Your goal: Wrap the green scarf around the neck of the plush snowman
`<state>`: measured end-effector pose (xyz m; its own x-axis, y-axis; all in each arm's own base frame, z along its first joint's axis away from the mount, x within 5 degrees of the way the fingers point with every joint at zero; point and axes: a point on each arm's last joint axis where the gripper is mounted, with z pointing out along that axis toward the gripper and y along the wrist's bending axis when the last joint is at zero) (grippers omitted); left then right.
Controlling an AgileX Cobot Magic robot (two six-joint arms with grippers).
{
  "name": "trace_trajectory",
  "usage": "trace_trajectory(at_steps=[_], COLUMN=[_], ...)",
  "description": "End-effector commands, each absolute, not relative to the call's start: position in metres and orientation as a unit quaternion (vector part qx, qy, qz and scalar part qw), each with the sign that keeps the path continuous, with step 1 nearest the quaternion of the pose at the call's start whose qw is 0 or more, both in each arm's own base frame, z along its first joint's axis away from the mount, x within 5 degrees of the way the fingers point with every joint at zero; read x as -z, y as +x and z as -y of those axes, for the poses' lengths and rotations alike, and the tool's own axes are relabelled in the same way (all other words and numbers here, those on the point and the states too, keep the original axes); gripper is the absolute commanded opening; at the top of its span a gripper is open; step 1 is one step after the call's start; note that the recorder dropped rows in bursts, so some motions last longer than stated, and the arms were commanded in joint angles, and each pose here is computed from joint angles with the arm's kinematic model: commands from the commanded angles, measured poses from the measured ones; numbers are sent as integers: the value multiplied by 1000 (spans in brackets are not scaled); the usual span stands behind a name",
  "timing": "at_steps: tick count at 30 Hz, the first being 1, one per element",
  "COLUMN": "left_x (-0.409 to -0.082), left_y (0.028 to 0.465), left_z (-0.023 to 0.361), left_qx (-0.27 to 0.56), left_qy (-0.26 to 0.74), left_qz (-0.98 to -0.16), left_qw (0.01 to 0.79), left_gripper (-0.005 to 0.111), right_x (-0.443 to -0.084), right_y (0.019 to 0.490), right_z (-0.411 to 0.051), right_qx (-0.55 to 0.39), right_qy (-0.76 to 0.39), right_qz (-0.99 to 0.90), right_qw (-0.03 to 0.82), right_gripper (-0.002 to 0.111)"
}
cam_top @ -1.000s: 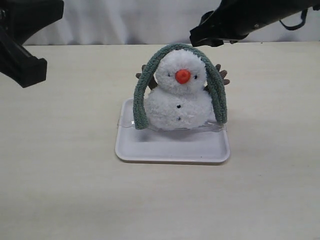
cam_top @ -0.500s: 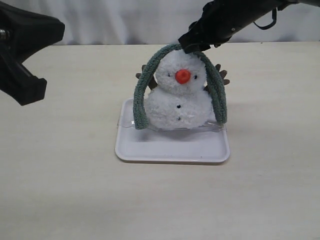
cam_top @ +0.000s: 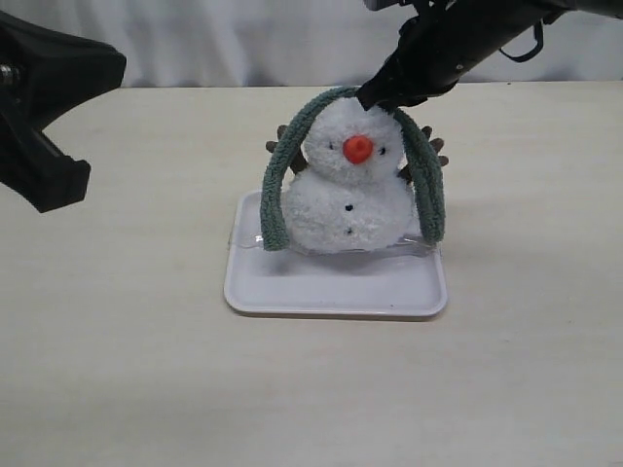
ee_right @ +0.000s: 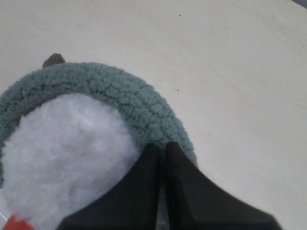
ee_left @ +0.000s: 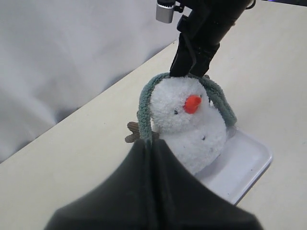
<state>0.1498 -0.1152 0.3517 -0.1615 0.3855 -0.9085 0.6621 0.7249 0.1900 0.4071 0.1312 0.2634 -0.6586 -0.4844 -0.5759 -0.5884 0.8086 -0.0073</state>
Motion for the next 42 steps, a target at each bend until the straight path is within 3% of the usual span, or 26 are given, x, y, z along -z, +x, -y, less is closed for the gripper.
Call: trace_trajectory(at_steps=[1,7,14,18,29,36,42], left_x=[-352,-352,-353,-352,-353,-353,-352], left_y=[149,149,149,149,149,149,149], left_z=[114,114,114,114,115,115,115], left_qx=[133,134,135,134,139,140,139], left_qy=[340,340,339,340,336,336,337], left_qz=[-754,-754,-753,-754,-755,-755,-756], left_qw=[546,546,547,546,546,546,544], left_gripper=[0,0,0,0,0,0,0], right_x=[-258,-252,-235,-238,-296,-303,-271], right_y=[411,413,407,407,382,358,353], right_z=[-127,-125,-125,-125,-119,-108,-105], right_qx=[-58,-57,-68,-67,-66,-39,-33], right_qy=[-287,-255,-252,-255,-262,-281,-279], right_qz=[-905,-908,-930,-929,-916,-934,-938], right_qw=[309,327,258,258,298,219,205], right_gripper=[4,4,4,5,40,42,42])
